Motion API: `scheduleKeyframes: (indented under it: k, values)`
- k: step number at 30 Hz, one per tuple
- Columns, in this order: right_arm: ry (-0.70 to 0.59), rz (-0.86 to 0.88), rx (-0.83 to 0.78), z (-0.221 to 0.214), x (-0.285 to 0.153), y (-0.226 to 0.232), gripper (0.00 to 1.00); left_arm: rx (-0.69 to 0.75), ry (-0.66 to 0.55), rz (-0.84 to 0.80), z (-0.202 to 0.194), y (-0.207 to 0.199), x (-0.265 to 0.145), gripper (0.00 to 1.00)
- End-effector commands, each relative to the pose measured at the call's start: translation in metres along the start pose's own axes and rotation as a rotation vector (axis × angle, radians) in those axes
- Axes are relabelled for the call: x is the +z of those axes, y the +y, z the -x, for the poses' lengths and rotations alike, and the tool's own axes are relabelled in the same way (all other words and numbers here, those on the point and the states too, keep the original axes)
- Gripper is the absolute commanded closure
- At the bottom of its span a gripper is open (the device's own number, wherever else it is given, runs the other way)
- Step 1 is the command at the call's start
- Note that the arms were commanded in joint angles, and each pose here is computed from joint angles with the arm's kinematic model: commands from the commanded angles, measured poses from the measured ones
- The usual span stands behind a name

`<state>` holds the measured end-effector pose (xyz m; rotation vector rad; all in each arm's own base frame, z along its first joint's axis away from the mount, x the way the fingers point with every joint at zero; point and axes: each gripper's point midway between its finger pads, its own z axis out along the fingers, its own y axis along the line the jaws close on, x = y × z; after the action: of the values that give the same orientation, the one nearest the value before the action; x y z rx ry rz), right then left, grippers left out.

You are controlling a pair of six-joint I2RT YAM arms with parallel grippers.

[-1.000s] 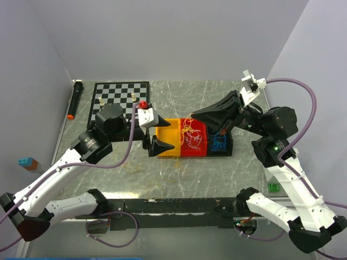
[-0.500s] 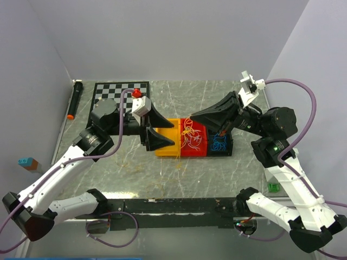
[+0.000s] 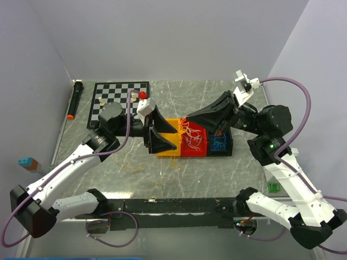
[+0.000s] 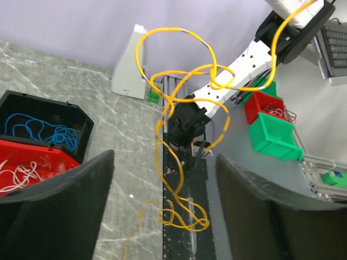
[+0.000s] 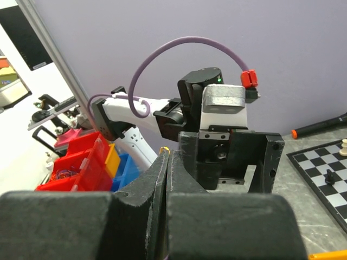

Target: Untangle the cables

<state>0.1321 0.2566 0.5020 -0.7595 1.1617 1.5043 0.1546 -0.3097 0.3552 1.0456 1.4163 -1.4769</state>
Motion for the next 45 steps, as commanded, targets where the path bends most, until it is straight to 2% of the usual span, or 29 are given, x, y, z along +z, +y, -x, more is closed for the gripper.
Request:
scheduleKeyframes:
  k: [1, 2, 3, 4, 6, 8, 17, 26, 34, 41, 45]
  values:
    - [-0.053, 0.07, -0.09, 0.024, 0.003, 0.024, 1.0, 0.059, -0.039, -0.021, 0.012, -0.001, 0.002, 0.29]
    - [-0.054, 0.072, -0.09, 0.024, 0.003, 0.024, 1.0, 0.064, -0.039, -0.021, 0.011, 0.0, 0.003, 0.36]
    - [-0.053, 0.075, -0.089, 0.024, 0.004, 0.025, 1.0, 0.064, -0.04, -0.02, 0.011, 0.001, 0.003, 0.49]
    - [-0.052, 0.074, -0.09, 0.024, 0.004, 0.024, 1.0, 0.065, -0.044, -0.013, 0.011, 0.003, 0.004, 0.67]
    - [-0.051, 0.073, -0.09, 0.024, 0.005, 0.024, 1.0, 0.062, -0.054, 0.008, 0.012, 0.005, 0.003, 0.91]
    - [-0.05, 0.069, -0.092, 0.023, 0.004, 0.024, 1.0, 0.068, -0.048, 0.014, 0.01, 0.006, 0.002, 0.99]
    - [-0.054, 0.007, -0.139, 0.028, 0.0, 0.02, 1.0, 0.115, -0.022, 0.02, 0.003, 0.003, -0.004, 0.99]
    - [-0.142, -0.429, -0.404, 0.084, -0.044, -0.006, 1.0, 0.338, 0.197, 0.19, -0.061, 0.037, -0.038, 0.99]
    - [-0.267, -0.795, -0.526, 0.125, -0.097, -0.031, 1.0, 0.436, 0.291, 0.249, -0.082, 0.041, -0.061, 0.99]
    - [-0.378, -0.911, -0.597, 0.157, -0.127, -0.015, 1.0, 0.469, 0.381, 0.29, -0.115, 0.051, -0.078, 0.99]
    - [-0.429, -0.944, -0.66, 0.178, -0.141, 0.003, 1.0, 0.505, 0.5, 0.352, -0.151, 0.071, -0.097, 0.99]
